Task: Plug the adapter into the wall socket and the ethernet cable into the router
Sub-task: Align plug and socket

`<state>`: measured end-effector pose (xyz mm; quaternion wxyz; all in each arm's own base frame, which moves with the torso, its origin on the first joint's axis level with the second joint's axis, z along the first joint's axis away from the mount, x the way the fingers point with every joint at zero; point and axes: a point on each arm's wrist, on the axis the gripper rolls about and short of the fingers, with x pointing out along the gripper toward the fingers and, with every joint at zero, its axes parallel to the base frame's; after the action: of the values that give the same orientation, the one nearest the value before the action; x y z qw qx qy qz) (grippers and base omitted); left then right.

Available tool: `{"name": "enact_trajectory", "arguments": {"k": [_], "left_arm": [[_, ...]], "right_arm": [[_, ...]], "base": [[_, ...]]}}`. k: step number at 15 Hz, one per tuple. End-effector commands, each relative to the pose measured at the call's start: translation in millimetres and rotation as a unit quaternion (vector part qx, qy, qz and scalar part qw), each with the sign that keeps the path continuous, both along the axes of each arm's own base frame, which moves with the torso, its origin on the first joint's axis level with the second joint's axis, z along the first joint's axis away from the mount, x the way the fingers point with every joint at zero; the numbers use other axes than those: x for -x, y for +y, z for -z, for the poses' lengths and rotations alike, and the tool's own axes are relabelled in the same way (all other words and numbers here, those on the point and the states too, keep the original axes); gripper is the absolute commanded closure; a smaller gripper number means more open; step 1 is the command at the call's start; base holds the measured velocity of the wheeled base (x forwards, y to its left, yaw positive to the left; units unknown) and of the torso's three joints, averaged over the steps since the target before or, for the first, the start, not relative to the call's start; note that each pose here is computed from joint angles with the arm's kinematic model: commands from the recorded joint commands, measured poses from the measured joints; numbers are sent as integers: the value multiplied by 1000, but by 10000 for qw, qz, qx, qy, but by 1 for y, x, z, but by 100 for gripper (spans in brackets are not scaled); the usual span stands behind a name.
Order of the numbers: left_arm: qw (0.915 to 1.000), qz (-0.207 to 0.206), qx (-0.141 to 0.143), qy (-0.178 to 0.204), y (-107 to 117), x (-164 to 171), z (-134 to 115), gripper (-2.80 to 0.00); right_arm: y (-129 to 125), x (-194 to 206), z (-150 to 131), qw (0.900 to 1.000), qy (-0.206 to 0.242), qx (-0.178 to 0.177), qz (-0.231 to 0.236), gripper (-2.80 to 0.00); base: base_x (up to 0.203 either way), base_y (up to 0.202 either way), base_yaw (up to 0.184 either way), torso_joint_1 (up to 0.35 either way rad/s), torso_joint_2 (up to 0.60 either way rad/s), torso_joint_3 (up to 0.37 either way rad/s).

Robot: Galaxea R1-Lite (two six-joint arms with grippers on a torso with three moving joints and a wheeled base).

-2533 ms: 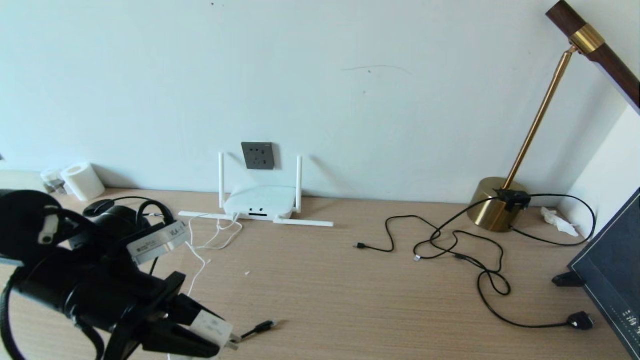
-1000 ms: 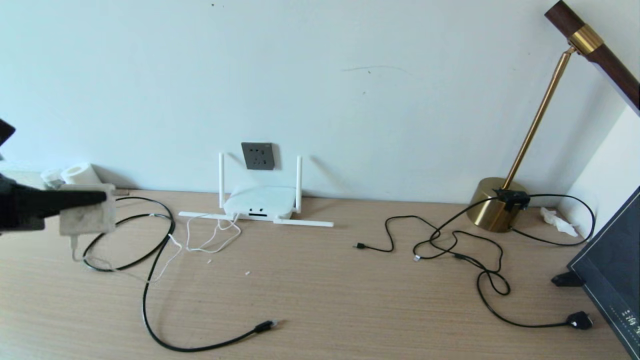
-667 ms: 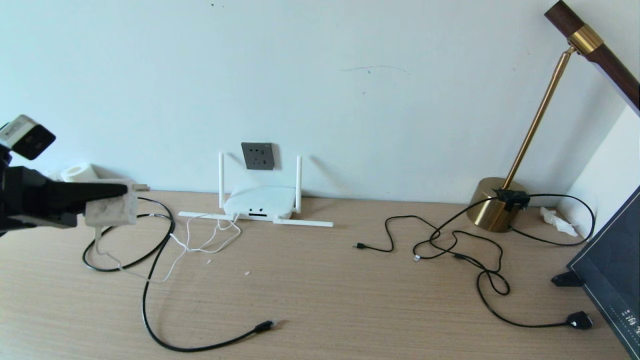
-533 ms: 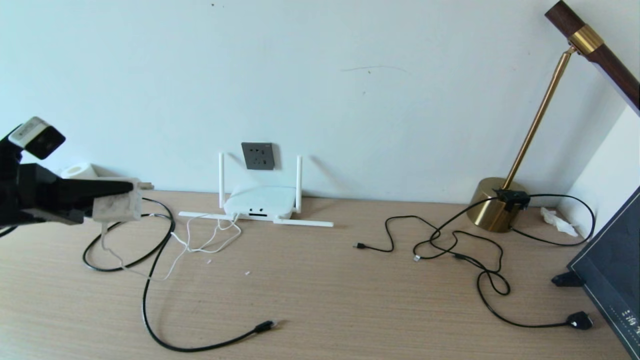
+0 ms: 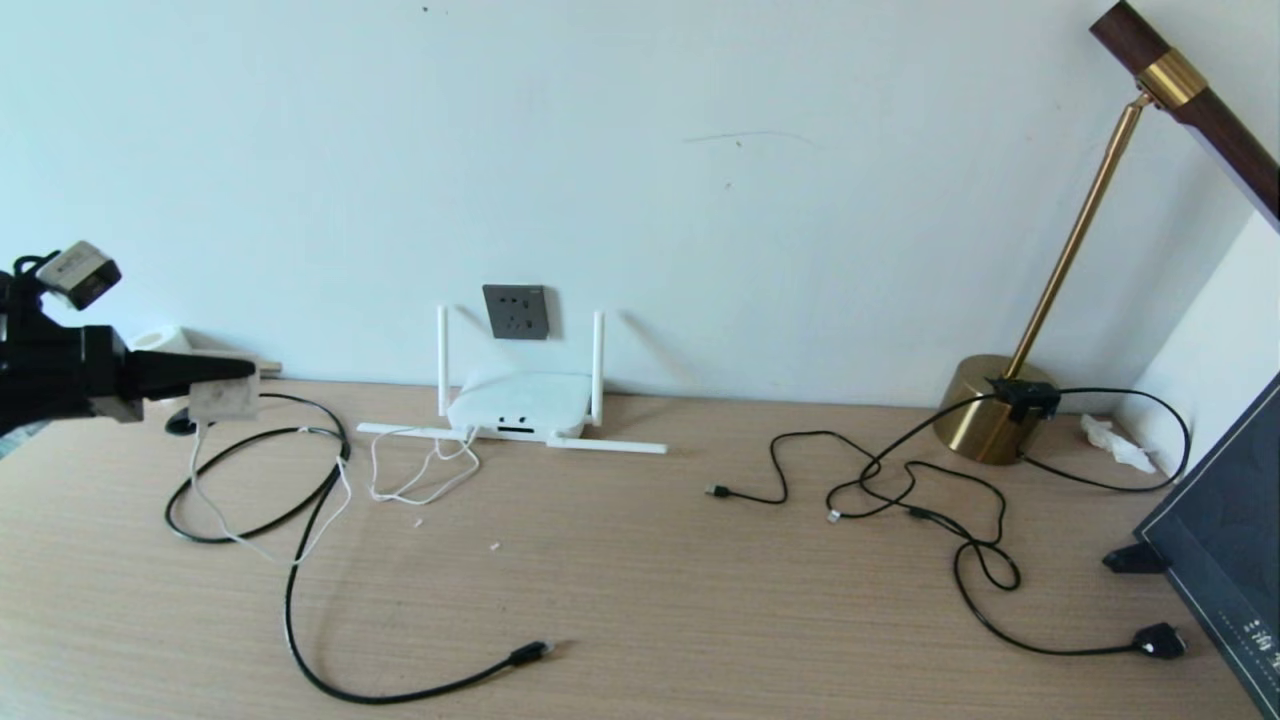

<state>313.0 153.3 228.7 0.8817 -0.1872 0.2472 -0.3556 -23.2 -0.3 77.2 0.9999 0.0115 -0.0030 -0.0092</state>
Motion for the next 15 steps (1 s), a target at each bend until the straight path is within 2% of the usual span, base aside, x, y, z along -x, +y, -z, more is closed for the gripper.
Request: {"name": "enact_trajectory", "arguments": {"k": [1, 3, 4, 5, 6, 7, 9, 10, 12, 13, 14, 15], "left_arm": [[9965, -264, -716, -329, 2, -10, -1, 0], [9845, -637, -1521, -603, -4, -20, 1, 0], [9779, -817, -1804, -676, -12, -26, 6, 0], [9705, -1045, -2032, -764, -23, -32, 11, 0], [9645, -1287, -2126, -890, -40, -40, 17, 0], [9599, -1522, -2079, -1104, -62, -50, 21, 0], [9521, -1922, -1743, -1618, -115, -65, 38, 0], [9485, -1977, -1599, -1892, -134, -65, 48, 0], [9472, -1884, -1465, -2141, -171, -57, 71, 0], [9422, -2018, -1536, -2191, -189, -52, 80, 0], [9323, -2297, -1549, -2325, -203, -50, 86, 0], [9224, -2491, -1447, -2575, -213, -52, 93, 0]], "right_arm": [[0, 0, 0, 10000, -2, 0, -1, 0], [0, 0, 0, 10000, -2, 0, -1, 0], [0, 0, 0, 10000, -2, 0, -1, 0], [0, 0, 0, 10000, -2, 0, -1, 0], [0, 0, 0, 10000, -2, 0, -1, 0], [0, 0, 0, 10000, -2, -6, -1, 0], [0, 0, 0, 10000, 5, 0, -1, 0], [0, 0, 0, 10000, -2, 0, -1, 0], [0, 0, 0, 10000, -2, 0, -1, 0], [0, 0, 0, 10000, -2, 0, -1, 0], [0, 0, 0, 10000, -2, 0, -1, 0], [0, 0, 0, 10000, -2, 0, -1, 0]], "base": [[0, 0, 0, 0, 0, 0], [0, 0, 0, 0, 0, 0], [0, 0, 0, 0, 0, 0], [0, 0, 0, 0, 0, 0], [0, 0, 0, 0, 0, 0], [0, 0, 0, 0, 0, 0], [0, 0, 0, 0, 0, 0], [0, 0, 0, 0, 0, 0], [0, 0, 0, 0, 0, 0], [0, 0, 0, 0, 0, 0], [0, 0, 0, 0, 0, 0], [0, 0, 0, 0, 0, 0]]}}
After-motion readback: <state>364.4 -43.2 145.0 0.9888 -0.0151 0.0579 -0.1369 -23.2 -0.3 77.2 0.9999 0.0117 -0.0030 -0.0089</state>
